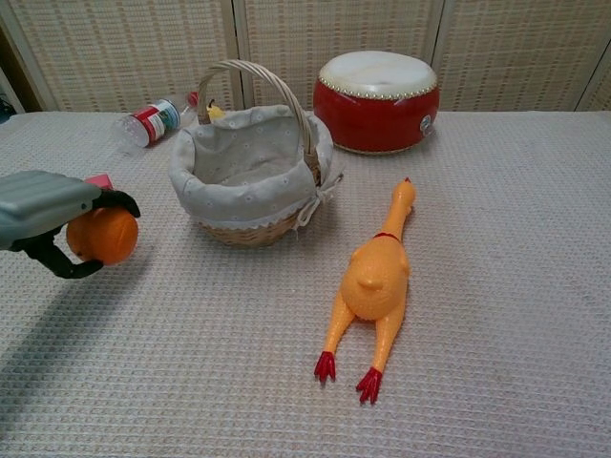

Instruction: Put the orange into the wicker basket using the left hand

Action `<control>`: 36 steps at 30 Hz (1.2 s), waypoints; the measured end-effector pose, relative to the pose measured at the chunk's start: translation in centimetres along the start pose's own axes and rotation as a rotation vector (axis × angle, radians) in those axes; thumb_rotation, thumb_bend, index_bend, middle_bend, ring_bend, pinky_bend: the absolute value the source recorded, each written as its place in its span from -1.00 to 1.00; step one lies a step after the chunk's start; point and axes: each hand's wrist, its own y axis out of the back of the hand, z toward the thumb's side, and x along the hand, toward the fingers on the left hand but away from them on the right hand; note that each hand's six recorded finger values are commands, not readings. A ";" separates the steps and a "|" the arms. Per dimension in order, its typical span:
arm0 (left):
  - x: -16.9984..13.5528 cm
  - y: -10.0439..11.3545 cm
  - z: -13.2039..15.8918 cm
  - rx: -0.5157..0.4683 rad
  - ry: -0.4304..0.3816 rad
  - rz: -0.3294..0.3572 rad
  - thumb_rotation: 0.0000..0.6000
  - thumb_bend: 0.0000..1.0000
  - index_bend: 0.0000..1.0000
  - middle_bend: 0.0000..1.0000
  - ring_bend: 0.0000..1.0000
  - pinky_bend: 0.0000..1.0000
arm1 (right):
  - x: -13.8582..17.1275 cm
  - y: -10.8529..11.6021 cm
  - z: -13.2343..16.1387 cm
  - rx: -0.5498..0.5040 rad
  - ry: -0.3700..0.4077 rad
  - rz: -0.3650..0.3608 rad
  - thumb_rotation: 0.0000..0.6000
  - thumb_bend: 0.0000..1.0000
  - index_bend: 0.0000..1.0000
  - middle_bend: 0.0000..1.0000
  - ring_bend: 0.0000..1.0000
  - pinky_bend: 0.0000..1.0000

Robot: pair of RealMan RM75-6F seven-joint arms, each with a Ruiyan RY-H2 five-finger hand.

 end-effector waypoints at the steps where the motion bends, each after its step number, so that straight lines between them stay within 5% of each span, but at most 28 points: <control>1: -0.1 0.5 -0.4 -0.015 0.013 0.016 1.00 0.27 0.46 0.39 0.38 0.65 | 0.0 0.0 0.0 -0.001 0.000 0.000 1.00 -0.93 -1.00 -1.00 -1.00 -1.00; 8: -0.8 5.6 -1.5 -0.187 0.057 0.145 1.00 0.27 0.45 0.37 0.38 0.63 | 0.0 -0.1 0.3 0.001 0.010 0.001 1.00 -0.93 -1.00 -1.00 -1.00 -1.00; 14: 0.6 9.1 0.9 -0.206 0.006 0.216 1.00 0.26 0.44 0.37 0.38 0.62 | 0.0 -0.2 0.4 -0.001 0.009 0.005 1.00 -0.93 -1.00 -1.00 -1.00 -1.00; 30: 5.0 9.3 7.7 -0.219 -0.057 0.163 1.00 0.21 0.24 0.21 0.24 0.52 | 0.2 0.3 -0.5 -0.018 -0.020 -0.009 1.00 -0.93 -1.00 -1.00 -1.00 -1.00; 33: 5.7 9.7 8.6 -0.229 -0.062 0.163 1.00 0.08 0.07 0.03 0.09 0.42 | 0.1 0.4 -0.6 -0.017 -0.022 -0.011 1.00 -0.93 -1.00 -1.00 -1.00 -1.00; 36: 6.0 9.7 8.8 -0.211 -0.055 0.161 1.00 -0.16 -0.56 -0.66 -0.55 -0.14 | 0.1 0.3 -0.5 -0.016 -0.019 -0.011 1.00 -0.93 -1.00 -1.00 -1.00 -1.00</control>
